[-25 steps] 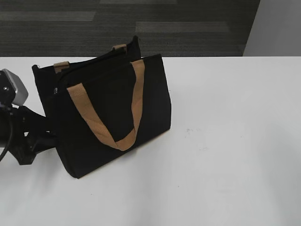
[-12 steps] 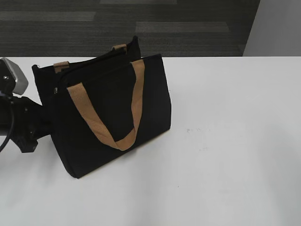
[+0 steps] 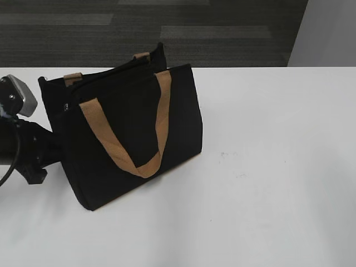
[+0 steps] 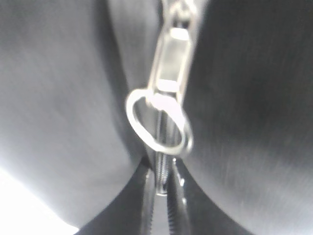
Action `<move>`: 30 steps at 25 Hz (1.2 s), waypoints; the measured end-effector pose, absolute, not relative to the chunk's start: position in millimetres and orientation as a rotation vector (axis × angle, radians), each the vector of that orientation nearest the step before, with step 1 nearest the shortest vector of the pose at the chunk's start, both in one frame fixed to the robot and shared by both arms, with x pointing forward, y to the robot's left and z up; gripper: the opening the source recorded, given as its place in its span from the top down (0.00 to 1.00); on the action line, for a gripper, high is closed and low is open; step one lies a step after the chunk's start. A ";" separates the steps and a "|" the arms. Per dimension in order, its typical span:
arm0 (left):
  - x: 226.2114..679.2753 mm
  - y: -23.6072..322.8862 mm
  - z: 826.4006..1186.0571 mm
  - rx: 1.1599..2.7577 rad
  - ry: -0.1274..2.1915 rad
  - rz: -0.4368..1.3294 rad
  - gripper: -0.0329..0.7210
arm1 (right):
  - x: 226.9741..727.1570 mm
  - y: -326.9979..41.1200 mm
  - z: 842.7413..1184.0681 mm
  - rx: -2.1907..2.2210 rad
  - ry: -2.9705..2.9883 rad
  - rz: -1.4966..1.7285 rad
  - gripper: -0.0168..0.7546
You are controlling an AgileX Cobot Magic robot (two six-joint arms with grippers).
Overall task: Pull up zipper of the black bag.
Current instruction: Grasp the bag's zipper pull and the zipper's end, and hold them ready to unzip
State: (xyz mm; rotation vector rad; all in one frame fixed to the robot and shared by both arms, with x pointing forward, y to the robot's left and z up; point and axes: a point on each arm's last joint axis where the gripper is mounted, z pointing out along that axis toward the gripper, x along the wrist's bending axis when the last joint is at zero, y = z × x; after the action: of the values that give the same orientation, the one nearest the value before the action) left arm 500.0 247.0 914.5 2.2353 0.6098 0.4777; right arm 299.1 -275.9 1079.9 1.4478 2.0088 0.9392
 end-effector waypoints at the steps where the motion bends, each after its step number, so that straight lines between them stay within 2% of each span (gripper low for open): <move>1: 500.2 247.0 914.7 2.235 0.609 0.479 0.68 | 299.1 -275.9 1079.9 1.448 2.009 0.939 0.42; 4: 500.2 247.0 914.7 2.232 0.616 0.475 0.88 | 299.1 -275.9 1079.9 1.448 2.009 0.939 0.42; 6: 500.3 247.0 918.3 2.225 0.616 0.487 0.91 | 299.1 -275.9 1079.9 1.448 2.009 0.939 0.42; 12: 495.6 248.2 952.0 2.181 0.558 0.635 0.92 | 298.9 -275.5 1081.2 1.446 2.007 0.947 0.42; 21: 479.9 255.3 1004.7 2.126 0.506 0.918 0.91 | 311.1 -275.4 1120.8 1.402 1.965 0.987 0.42; 25: 474.3 254.0 1016.1 2.089 0.476 0.951 0.91 | 329.3 -276.2 1133.2 1.417 1.985 0.974 0.42; 30: 468.3 247.5 1025.0 2.019 0.423 0.912 0.91 | 354.1 -271.7 1145.5 1.343 2.068 1.006 0.42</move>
State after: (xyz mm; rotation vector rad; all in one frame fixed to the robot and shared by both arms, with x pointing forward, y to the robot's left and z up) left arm 468.3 247.5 1025.0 2.0189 0.4231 0.9118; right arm 354.1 -271.7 1145.5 1.3432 2.0675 1.0057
